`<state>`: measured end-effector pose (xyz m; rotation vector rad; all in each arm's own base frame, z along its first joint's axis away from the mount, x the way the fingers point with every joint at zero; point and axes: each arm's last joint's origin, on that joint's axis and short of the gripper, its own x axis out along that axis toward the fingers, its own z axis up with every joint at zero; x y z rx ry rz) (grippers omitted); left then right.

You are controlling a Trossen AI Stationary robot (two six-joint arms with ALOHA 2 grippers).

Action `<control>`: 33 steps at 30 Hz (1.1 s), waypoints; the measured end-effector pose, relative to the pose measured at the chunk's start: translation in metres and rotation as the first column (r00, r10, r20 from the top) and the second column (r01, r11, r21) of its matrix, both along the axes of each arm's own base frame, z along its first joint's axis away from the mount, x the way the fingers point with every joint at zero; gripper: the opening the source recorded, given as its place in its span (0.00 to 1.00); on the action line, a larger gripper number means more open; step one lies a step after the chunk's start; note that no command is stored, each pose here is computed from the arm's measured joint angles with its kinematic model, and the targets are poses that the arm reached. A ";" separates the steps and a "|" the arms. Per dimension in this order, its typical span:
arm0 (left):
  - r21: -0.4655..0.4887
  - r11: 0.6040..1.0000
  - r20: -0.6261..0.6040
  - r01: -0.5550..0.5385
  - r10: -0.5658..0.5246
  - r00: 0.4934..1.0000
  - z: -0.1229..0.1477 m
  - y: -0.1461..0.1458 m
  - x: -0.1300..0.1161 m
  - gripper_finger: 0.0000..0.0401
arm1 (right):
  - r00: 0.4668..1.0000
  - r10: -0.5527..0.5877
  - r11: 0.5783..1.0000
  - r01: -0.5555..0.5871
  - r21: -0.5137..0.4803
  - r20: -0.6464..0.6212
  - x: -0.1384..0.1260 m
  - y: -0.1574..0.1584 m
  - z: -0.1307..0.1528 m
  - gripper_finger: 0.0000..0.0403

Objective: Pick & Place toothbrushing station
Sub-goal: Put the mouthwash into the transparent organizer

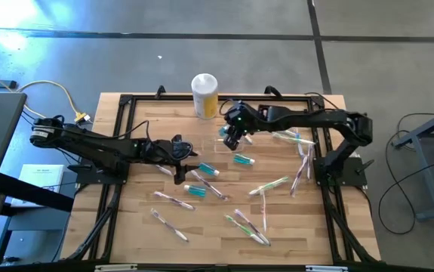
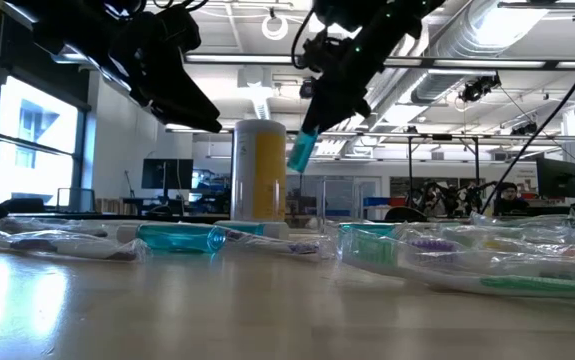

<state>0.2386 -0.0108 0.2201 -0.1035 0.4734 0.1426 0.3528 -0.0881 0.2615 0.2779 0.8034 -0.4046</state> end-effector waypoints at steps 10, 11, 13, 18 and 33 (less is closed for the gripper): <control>0.001 1.000 -0.007 0.003 -0.003 1.000 -0.001 0.000 0.000 0.59 | 0.994 -0.022 0.999 0.025 0.031 -0.104 0.010 -0.001 -0.019 0.22; 0.000 1.000 -0.008 0.003 -0.003 1.000 -0.001 0.000 0.000 0.59 | 0.994 -0.021 0.999 0.026 0.037 -0.109 0.010 -0.001 -0.021 0.22; -0.002 1.000 -0.013 0.002 -0.002 1.000 -0.001 0.000 -0.001 0.59 | 0.992 -0.022 0.999 0.027 0.041 -0.125 0.009 -0.001 -0.022 0.22; -0.001 1.000 -0.029 0.002 -0.002 1.000 -0.003 0.000 -0.001 0.59 | 0.986 -0.024 0.998 0.032 0.046 -0.167 0.006 0.001 -0.023 0.22; -0.035 0.999 -0.028 0.017 -0.018 0.999 -0.003 -0.001 -0.001 0.59 | 0.979 0.013 1.000 -0.009 0.022 -0.203 0.008 0.005 -0.029 0.22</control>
